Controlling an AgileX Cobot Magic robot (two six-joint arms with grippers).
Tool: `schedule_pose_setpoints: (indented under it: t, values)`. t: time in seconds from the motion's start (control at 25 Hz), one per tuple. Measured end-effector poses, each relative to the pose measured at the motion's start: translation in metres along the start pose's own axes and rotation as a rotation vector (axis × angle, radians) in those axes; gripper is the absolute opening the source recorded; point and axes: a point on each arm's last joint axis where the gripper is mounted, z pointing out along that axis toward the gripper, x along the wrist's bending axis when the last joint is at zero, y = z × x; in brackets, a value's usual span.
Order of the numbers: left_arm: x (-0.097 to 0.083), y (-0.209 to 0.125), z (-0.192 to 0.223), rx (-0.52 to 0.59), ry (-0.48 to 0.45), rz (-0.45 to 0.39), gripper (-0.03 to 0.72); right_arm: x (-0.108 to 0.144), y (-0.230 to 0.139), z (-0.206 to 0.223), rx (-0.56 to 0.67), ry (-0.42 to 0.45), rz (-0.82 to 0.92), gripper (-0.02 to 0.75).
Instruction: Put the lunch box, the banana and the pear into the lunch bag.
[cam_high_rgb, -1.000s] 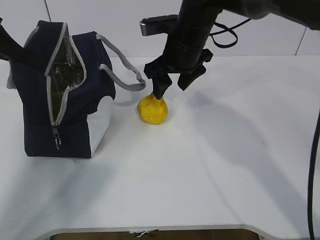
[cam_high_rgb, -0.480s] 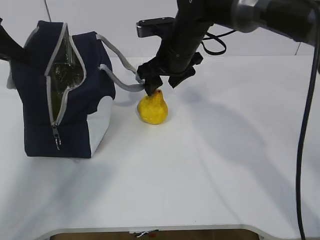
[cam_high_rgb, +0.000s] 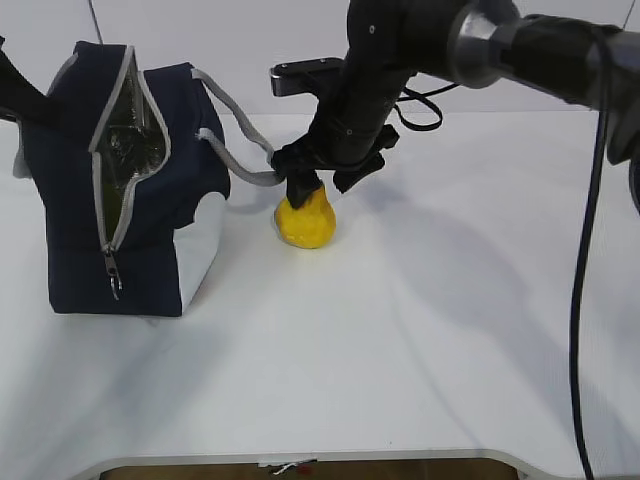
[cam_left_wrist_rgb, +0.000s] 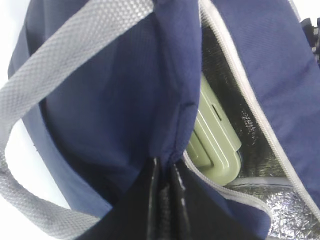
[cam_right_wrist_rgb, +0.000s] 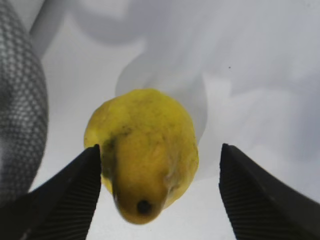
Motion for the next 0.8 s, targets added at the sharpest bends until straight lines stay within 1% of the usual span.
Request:
schedule_pose_setpoints:
  t: [0.16, 0.24, 0.32, 0.48, 0.56, 0.64, 0.8]
  values:
    - [0.000, 0.000, 0.000, 0.000, 0.000, 0.000, 0.012, 0.000, 0.000, 0.001, 0.002, 0.000, 0.000, 0.575]
    - [0.000, 0.000, 0.000, 0.000, 0.000, 0.000, 0.012, 0.000, 0.000, 0.001, 0.003, 0.000, 0.000, 0.544]
    - [0.000, 0.000, 0.000, 0.000, 0.000, 0.000, 0.012, 0.000, -0.001, 0.001, 0.006, 0.001, 0.000, 0.492]
    - [0.000, 0.000, 0.000, 0.001, 0.002, 0.001, 0.012, 0.001, -0.002, 0.001, 0.016, 0.011, 0.005, 0.360]
    - [0.000, 0.000, 0.000, 0.001, 0.002, 0.001, 0.012, 0.001, -0.002, -0.001, 0.024, 0.012, 0.004, 0.319]
    - [0.000, 0.000, 0.000, 0.001, 0.002, 0.001, 0.012, 0.001, -0.002, -0.003, 0.040, 0.011, 0.001, 0.299]
    - [0.000, 0.000, 0.000, 0.001, 0.002, 0.001, 0.012, 0.003, 0.002, -0.017, 0.059, 0.012, -0.009, 0.294]
